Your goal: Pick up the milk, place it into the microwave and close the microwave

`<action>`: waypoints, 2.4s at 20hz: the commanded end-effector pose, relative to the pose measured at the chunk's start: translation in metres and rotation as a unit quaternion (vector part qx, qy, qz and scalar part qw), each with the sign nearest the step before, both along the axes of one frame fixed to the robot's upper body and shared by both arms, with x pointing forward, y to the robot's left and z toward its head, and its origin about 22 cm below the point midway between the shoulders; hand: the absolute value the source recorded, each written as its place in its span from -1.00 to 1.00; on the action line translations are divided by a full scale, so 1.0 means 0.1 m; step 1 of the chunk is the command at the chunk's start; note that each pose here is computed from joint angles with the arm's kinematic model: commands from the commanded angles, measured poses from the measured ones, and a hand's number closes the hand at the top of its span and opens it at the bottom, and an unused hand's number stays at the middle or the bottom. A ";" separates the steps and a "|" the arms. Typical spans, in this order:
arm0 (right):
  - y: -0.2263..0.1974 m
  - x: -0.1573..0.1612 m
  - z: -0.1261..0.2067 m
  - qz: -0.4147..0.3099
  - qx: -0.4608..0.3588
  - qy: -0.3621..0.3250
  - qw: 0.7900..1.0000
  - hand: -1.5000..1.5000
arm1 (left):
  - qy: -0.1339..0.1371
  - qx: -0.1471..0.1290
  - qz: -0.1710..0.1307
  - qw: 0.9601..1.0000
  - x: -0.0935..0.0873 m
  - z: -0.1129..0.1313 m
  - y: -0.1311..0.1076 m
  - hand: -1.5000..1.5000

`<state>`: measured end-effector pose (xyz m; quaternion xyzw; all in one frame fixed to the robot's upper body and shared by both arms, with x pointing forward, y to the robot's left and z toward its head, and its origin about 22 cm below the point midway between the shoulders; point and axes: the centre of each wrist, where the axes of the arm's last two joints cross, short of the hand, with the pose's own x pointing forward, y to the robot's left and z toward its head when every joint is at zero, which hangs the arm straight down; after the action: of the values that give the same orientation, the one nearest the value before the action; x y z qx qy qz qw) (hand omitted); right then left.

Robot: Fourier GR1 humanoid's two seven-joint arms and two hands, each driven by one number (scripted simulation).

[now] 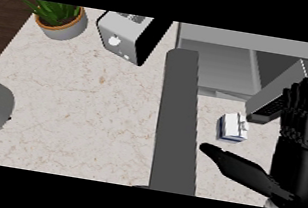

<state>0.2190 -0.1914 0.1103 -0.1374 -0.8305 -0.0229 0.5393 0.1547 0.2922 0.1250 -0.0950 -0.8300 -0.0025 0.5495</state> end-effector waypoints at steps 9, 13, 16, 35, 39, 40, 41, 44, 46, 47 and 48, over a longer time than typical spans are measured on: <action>-0.15 0.22 -0.57 -0.061 -0.006 0.064 0.996 -1.00 | -0.002 0.005 0.009 1.000 -0.39 0.10 0.36 -1.00; -0.35 0.15 -0.84 -0.095 -0.007 0.078 0.992 -1.00 | -0.010 -0.002 0.014 1.000 -0.44 0.02 0.33 -1.00; -0.40 0.29 -1.21 -0.120 -0.005 0.103 0.987 -1.00 | -0.012 0.011 0.004 1.000 -0.61 0.14 0.41 -1.00; -0.91 0.05 -2.55 -0.127 -0.041 0.168 0.977 -1.00 | 0.003 -0.008 0.004 1.000 -0.92 -0.14 0.60 -1.00; -1.06 0.14 -2.60 -0.114 -0.038 0.164 0.979 -1.00 | 0.000 0.006 0.007 1.000 -0.82 0.05 0.59 -1.00; -0.84 0.10 -2.72 -0.119 -0.031 0.158 0.980 -1.00 | -0.001 -0.003 0.004 1.000 -0.93 0.07 0.52 -1.00; -0.88 0.19 -2.68 -0.103 -0.033 0.164 0.981 -1.00 | 0.001 0.002 -0.010 1.000 -0.88 0.07 0.45 -1.00; -0.78 0.23 -2.75 -0.108 -0.030 0.153 0.982 -1.00 | 0.005 -0.003 -0.001 1.000 -0.84 0.05 0.69 -1.00; -0.99 0.31 -2.68 -0.108 -0.004 0.151 0.983 -1.00 | 0.004 -0.002 -0.003 1.000 -0.94 -0.01 0.46 -1.00; -0.85 0.04 -2.87 -0.088 -0.002 0.140 0.986 -1.00 | -0.003 -0.012 -0.004 1.000 -0.93 -0.06 0.55 -1.00; -1.01 0.24 -2.73 -0.094 0.002 0.141 0.986 -1.00 | 0.000 -0.005 -0.005 1.000 -0.98 -0.08 0.55 -1.00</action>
<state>0.2371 -0.2836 -0.1634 -0.2306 -0.7169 -0.0463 0.6563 0.0640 0.3516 0.1138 -0.0964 -0.8215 0.0098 0.5619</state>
